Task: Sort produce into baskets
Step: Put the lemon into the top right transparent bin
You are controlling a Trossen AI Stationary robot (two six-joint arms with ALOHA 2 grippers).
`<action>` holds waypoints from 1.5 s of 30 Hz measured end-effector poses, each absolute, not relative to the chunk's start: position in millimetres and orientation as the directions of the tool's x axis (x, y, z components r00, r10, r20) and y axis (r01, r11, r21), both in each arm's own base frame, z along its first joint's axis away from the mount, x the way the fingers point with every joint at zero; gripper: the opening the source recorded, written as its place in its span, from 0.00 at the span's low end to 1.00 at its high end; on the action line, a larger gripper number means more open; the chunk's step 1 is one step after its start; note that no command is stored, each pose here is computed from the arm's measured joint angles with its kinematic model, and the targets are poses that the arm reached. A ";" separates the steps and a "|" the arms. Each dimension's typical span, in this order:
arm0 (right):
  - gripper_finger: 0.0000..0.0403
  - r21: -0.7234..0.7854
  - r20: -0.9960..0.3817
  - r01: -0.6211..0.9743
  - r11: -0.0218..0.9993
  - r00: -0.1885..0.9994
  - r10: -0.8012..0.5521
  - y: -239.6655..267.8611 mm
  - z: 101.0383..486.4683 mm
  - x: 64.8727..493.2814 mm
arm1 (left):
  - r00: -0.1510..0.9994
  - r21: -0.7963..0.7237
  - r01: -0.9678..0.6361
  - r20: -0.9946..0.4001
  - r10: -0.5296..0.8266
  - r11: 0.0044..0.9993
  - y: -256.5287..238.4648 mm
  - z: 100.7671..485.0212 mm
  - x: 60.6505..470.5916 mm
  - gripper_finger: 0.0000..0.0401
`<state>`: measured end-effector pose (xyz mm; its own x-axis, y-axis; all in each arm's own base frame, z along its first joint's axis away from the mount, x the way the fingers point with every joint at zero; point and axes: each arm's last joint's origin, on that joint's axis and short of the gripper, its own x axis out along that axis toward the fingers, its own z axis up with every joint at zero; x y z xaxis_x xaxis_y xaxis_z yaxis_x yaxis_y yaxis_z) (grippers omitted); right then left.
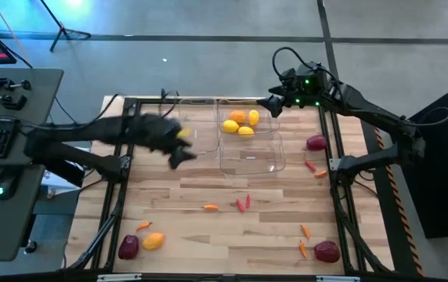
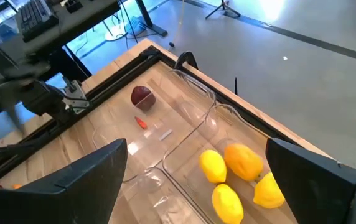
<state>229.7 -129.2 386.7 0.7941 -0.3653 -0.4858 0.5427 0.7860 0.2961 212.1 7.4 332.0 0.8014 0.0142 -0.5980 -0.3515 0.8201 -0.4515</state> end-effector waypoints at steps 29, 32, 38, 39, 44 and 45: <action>0.92 0.261 -0.496 0.534 0.804 0.789 -0.363 -129.4 385.1 230.0 | 0.119 -0.338 -0.518 -0.938 -0.325 0.786 -198.9 201.4 170.0 0.67; 0.92 0.253 -0.501 0.533 0.808 0.786 -0.361 -129.3 384.6 229.8 | 0.104 -0.338 -0.517 -0.937 -0.334 0.786 -211.7 189.0 171.8 0.67; 0.92 0.238 -0.516 0.531 0.813 0.779 -0.357 -128.9 383.2 229.1 | 0.010 -0.210 -0.528 -0.971 -0.241 0.823 -220.8 156.9 172.1 0.67; 0.92 0.238 -0.518 0.531 0.813 0.777 -0.356 -128.8 383.0 229.0 | 0.001 -0.200 -0.531 -0.972 -0.236 0.824 -222.2 152.4 173.1 0.67; 0.92 0.236 -0.542 0.537 0.810 0.764 -0.350 -128.2 380.6 227.7 | -0.028 -0.164 -0.548 -0.977 -0.214 0.820 -226.7 137.4 176.6 0.67; 0.92 0.236 -0.544 0.538 0.809 0.763 -0.349 -128.1 380.4 227.6 | -0.036 -0.152 -0.550 -0.978 -0.206 0.821 -227.0 134.6 176.9 0.67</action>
<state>227.6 -128.1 380.4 0.7631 -0.3488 -0.5440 0.5380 0.8093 0.2358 176.9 -227.0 134.6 -0.0359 -0.2056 -0.9780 -0.5499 0.8212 -0.1524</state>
